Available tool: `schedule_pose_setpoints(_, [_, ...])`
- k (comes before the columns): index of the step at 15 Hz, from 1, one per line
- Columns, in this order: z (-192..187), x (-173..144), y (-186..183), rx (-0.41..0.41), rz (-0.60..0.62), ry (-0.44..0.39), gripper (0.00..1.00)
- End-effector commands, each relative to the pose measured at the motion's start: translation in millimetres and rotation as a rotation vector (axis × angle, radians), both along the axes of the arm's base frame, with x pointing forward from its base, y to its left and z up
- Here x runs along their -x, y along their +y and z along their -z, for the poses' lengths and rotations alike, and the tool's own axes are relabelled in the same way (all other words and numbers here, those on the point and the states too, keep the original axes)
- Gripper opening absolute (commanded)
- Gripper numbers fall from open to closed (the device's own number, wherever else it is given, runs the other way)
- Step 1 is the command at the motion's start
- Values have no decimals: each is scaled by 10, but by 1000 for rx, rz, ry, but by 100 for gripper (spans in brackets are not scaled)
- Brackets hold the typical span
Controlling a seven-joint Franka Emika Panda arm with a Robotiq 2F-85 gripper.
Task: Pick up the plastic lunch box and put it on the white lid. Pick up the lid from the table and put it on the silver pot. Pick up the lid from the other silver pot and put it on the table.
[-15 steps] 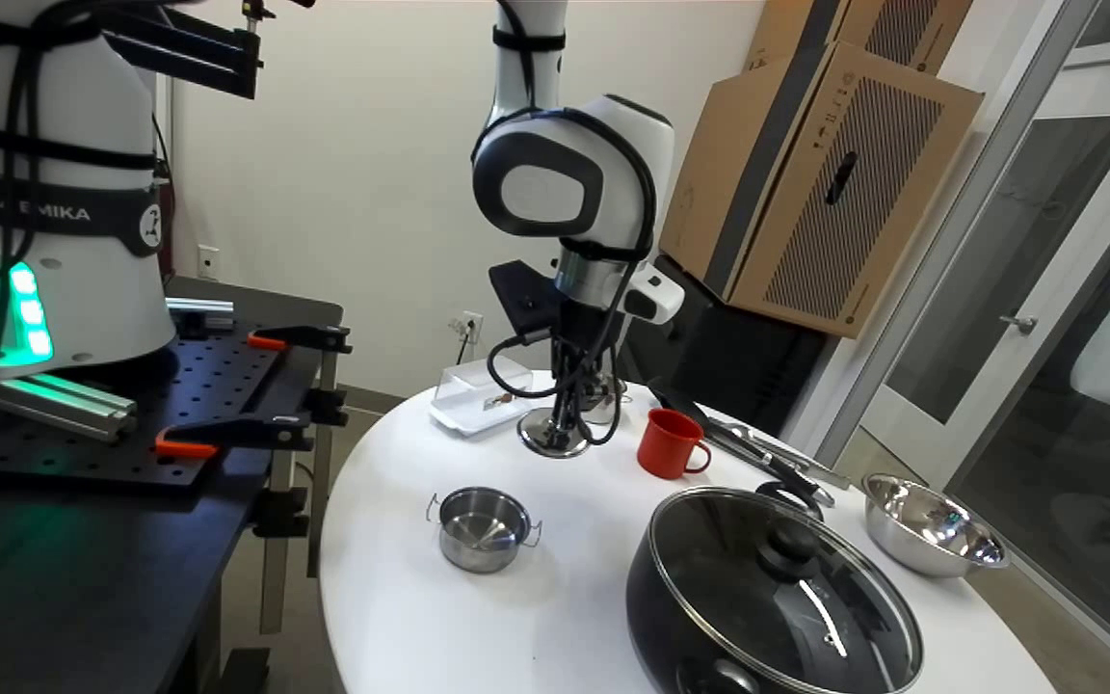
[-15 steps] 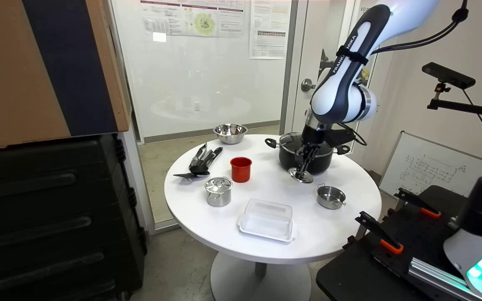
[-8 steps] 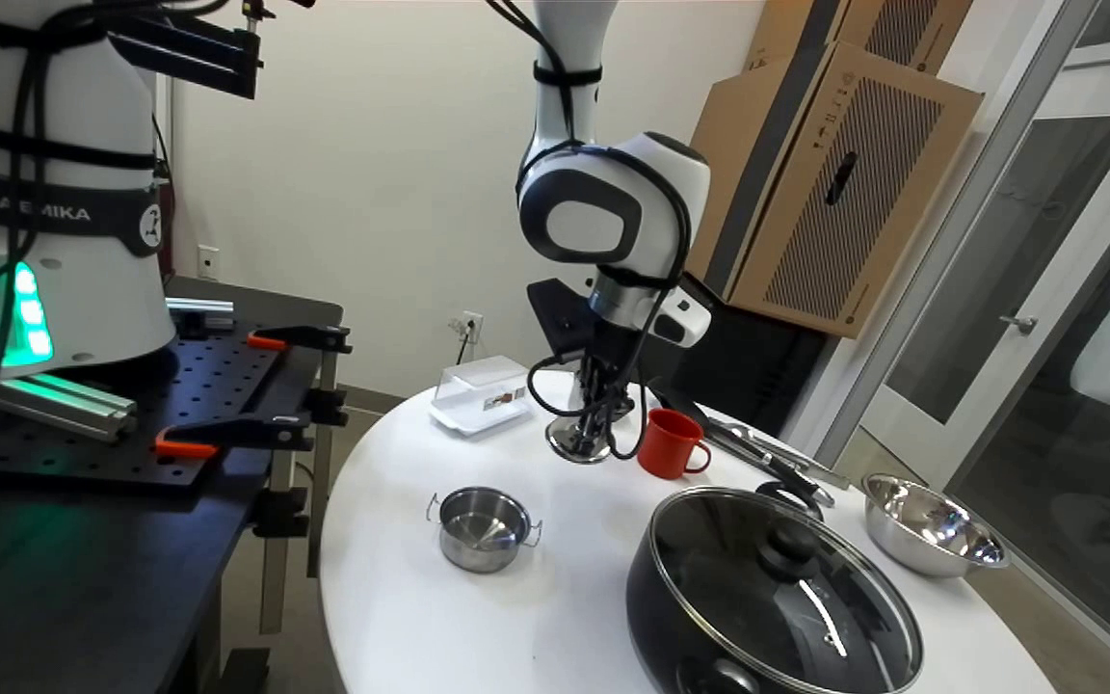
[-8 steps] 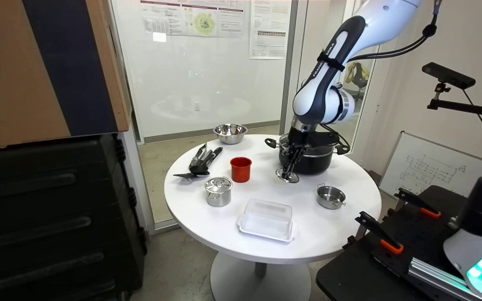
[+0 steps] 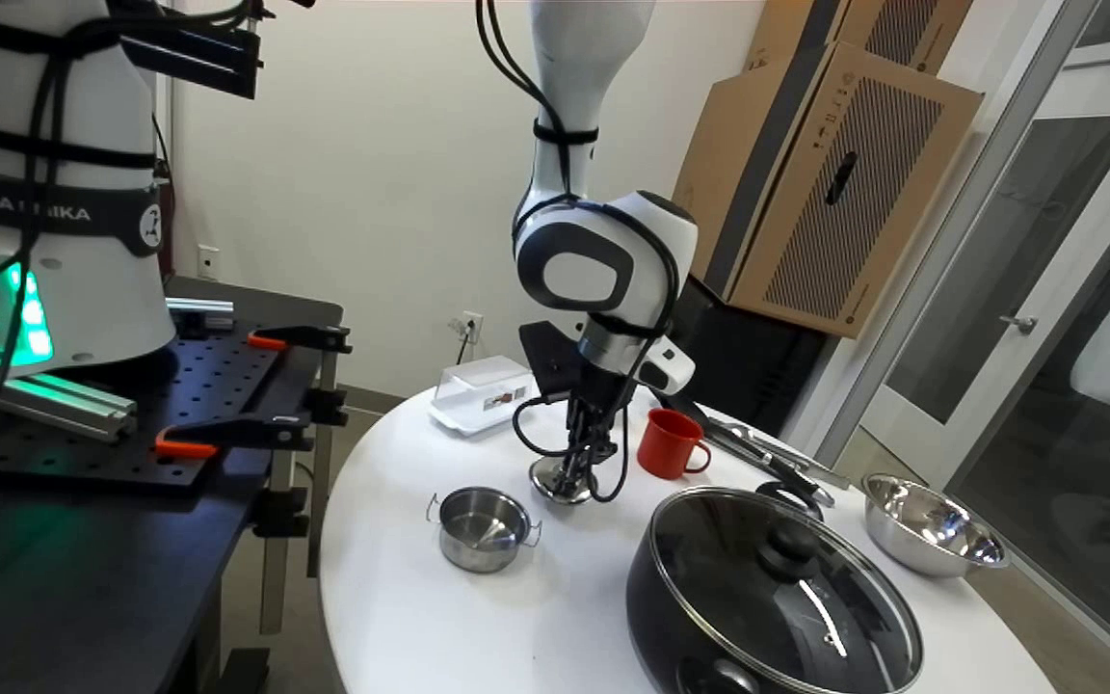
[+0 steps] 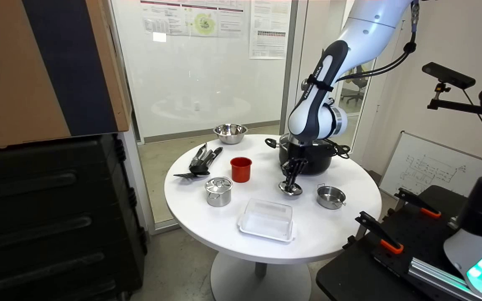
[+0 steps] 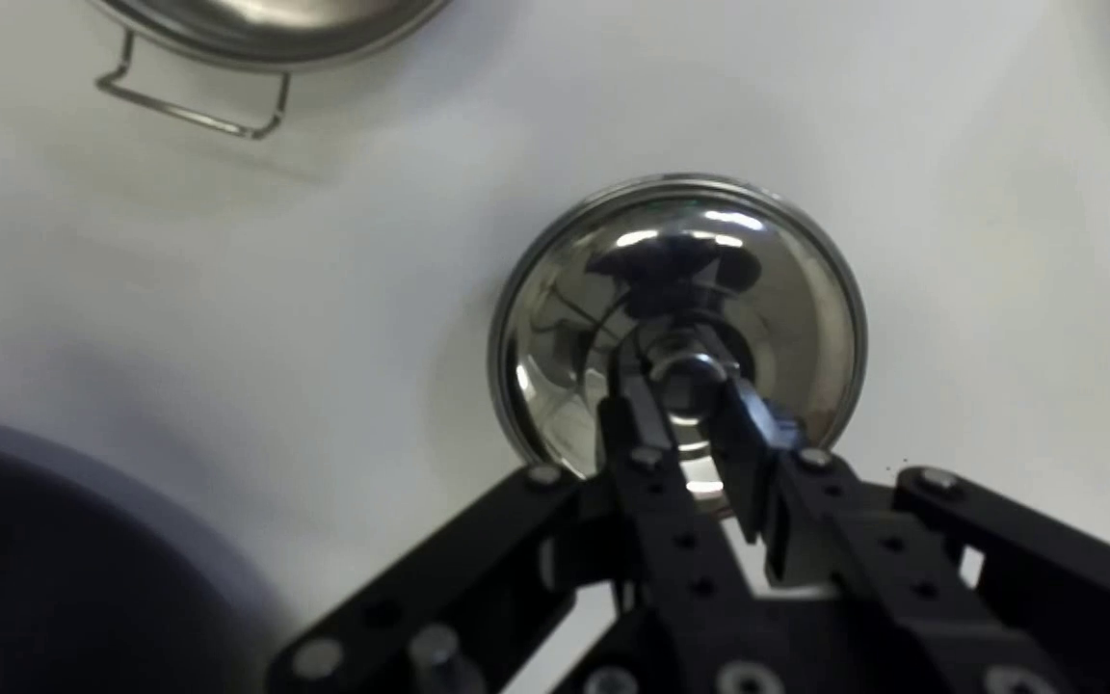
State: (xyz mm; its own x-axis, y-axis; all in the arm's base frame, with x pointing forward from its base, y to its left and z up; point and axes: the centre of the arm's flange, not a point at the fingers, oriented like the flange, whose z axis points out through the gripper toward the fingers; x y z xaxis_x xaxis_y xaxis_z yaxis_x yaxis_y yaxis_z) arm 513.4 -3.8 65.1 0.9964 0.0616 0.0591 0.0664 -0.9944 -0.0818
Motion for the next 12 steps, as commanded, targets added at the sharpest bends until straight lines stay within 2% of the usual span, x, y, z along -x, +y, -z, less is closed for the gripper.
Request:
schedule_pose_setpoints(1, [202,-71,72,43,27,-16,5])
schedule_pose_setpoints(5, [270,-80,98,63,40,-19,5])
schedule_pose_setpoints(6, [262,-83,100,64,44,-19,27])
schedule_pose_setpoints(7, [254,-90,99,64,48,-20,44])
schedule_pose_setpoints(12, [133,-101,44,50,60,-26,78])
